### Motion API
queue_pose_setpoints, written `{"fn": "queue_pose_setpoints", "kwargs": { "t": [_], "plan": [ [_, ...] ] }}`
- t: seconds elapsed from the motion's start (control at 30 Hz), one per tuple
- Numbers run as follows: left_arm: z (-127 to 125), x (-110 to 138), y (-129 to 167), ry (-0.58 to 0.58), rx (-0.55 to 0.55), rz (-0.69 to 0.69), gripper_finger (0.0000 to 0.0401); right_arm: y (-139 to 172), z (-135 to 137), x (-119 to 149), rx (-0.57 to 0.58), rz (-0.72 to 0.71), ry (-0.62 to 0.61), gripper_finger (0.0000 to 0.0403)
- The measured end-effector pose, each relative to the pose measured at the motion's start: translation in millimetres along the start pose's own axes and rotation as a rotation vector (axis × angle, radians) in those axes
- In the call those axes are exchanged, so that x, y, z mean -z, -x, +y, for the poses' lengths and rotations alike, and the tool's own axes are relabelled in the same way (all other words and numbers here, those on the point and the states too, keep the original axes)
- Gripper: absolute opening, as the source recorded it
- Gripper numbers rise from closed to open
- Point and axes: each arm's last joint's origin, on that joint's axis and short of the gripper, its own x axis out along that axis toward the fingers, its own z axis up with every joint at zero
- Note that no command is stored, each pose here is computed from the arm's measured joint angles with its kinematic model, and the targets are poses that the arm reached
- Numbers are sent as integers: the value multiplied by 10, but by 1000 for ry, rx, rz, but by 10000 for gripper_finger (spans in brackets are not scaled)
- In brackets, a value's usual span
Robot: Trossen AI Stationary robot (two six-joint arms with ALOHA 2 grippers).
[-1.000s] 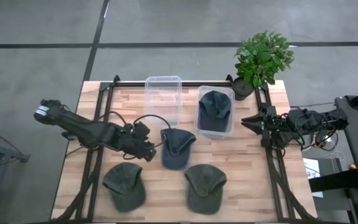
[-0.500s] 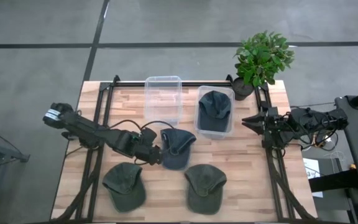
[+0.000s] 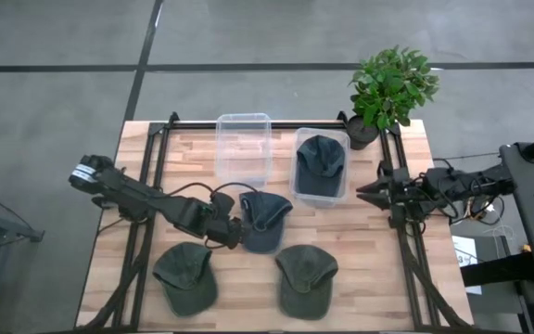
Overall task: Pick & Place hat
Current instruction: Put the blue cap into the right transparent bin
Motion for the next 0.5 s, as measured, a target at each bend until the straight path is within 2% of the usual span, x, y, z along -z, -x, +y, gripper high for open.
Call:
{"fn": "queue_pose_setpoints", "kwargs": {
  "t": [0.27,0.5],
  "plan": [
    [-146,-11,-82,54,103,-20,202,-91,-25,157,-6,-26,-20,70],
    [-163,17,-266,109,47,-9,202,-114,-29,216,-37,-26,-47,80]
  ]
}}
